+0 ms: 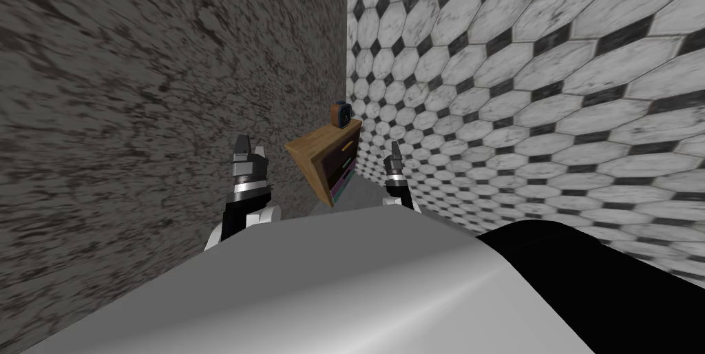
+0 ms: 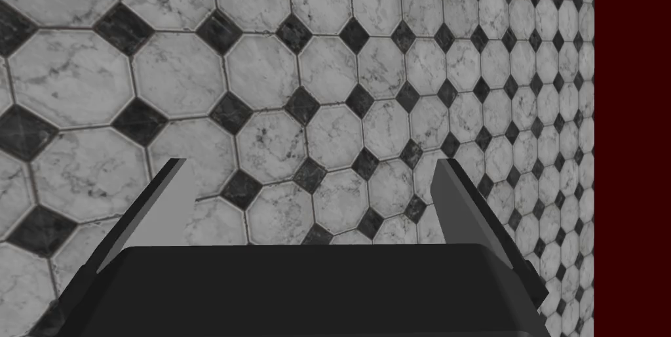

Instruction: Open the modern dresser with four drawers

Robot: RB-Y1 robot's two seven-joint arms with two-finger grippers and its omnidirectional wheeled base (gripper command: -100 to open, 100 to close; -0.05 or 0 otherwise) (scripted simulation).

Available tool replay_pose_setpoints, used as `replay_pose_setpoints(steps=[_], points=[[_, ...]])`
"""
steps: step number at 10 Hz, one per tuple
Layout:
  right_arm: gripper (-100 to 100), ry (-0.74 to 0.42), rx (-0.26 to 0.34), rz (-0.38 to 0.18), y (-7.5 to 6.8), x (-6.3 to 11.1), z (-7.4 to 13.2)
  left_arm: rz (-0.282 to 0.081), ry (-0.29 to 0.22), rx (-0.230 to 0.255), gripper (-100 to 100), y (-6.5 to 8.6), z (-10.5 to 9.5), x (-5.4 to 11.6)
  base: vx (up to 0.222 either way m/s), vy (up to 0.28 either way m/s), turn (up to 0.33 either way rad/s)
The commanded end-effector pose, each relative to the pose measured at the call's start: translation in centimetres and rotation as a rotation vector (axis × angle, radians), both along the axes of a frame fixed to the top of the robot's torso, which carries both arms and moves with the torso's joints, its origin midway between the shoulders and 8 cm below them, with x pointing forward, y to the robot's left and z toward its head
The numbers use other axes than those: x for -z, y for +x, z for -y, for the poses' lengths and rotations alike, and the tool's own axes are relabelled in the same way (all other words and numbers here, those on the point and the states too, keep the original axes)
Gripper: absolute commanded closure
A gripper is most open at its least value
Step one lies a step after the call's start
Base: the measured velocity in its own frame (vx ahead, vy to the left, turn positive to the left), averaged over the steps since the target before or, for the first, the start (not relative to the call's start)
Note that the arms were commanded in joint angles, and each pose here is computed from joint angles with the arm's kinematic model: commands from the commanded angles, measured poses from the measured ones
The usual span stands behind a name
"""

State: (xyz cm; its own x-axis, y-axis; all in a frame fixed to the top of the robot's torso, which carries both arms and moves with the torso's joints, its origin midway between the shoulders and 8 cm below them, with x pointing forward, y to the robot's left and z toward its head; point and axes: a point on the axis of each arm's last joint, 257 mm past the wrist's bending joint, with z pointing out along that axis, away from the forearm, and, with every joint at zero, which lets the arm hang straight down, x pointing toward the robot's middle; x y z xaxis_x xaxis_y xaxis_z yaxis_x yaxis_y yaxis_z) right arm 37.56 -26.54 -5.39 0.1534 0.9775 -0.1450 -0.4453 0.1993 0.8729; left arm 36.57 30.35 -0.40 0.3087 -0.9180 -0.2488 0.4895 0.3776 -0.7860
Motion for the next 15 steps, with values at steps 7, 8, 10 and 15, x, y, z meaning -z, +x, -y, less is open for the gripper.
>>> replay_pose_setpoints(steps=[7,8,10,15], points=[[0,0.0,0.0,0.0,0.0,0.0,0.0,0.0,0.0,0.0,0,0.0,0.0,0.0,0.0,0.0,0.0],[0,0.0,0.0,0.0,0.0,0.0,0.0,0.0,0.0,0.0,0,0.0,0.0,0.0,0.0,0.0,0.0],[-100,-0.042,-0.01,-0.004,0.1,0.1,-0.3,0.0,0.0,0.0,0,0.0,0.0,0.0,0.004,0.0,0.007],[-100,-0.262,-0.02,-0.004,0.9,0.2,-2.1,0.0,0.0,0.0,0,0.0,0.0,0.0,0.014,0.001,0.038]])
